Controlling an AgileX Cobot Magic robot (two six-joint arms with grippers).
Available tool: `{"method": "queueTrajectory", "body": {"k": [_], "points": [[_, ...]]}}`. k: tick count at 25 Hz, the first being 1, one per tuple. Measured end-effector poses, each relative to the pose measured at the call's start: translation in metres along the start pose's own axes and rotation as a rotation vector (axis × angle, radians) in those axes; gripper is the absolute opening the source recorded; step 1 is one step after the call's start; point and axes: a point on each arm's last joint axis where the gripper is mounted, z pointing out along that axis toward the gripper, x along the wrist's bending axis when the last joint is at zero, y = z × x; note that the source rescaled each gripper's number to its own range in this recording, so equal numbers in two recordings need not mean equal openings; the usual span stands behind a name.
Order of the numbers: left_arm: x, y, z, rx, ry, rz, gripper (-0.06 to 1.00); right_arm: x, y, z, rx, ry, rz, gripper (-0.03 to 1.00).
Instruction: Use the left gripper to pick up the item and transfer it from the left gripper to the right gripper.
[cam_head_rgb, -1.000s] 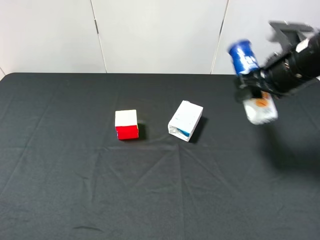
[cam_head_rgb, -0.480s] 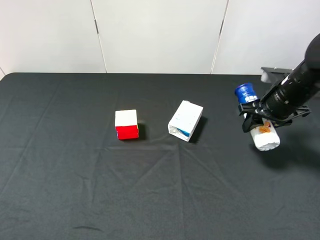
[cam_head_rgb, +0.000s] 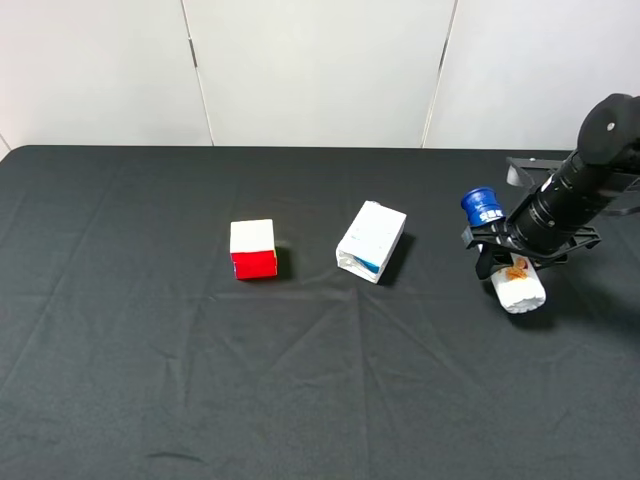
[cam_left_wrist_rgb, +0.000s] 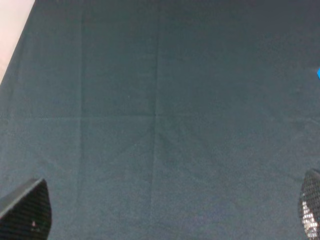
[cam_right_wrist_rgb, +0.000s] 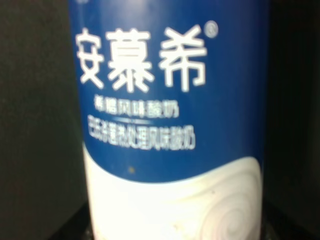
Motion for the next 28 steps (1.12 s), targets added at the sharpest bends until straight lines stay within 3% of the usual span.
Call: {"method": "queueTrajectory", "body": {"k": [6, 7, 8, 9, 10, 12, 20, 28], "points": [[0.000, 0.000, 0.000, 0.000, 0.000, 0.001, 0.99, -0.001, 0.001, 0.000, -0.006, -0.011, -0.017, 0.10], [0.000, 0.000, 0.000, 0.000, 0.000, 0.001, 0.99, -0.001, 0.001, 0.000, -0.010, -0.013, -0.019, 0.27], [0.000, 0.000, 0.000, 0.000, 0.000, 0.001, 0.99, -0.001, 0.001, 0.000, -0.012, -0.013, -0.020, 0.55], [0.000, 0.000, 0.000, 0.000, 0.000, 0.001, 0.99, -0.001, 0.002, 0.000, -0.014, -0.014, -0.020, 0.71], [0.000, 0.000, 0.000, 0.000, 0.000, 0.001, 0.99, -0.001, 0.002, 0.000, -0.015, -0.014, -0.020, 0.83], [0.000, 0.000, 0.000, 0.000, 0.000, 0.001, 0.99, -0.001, 0.002, 0.000, -0.013, -0.014, -0.018, 0.93], [0.000, 0.000, 0.000, 0.000, 0.000, 0.001, 0.99, -0.001, 0.002, -0.003, 0.003, -0.010, -0.018, 1.00], [0.000, 0.000, 0.000, 0.000, 0.000, 0.001, 0.99, 0.011, 0.022, -0.082, 0.009, 0.029, -0.030, 1.00]]}}
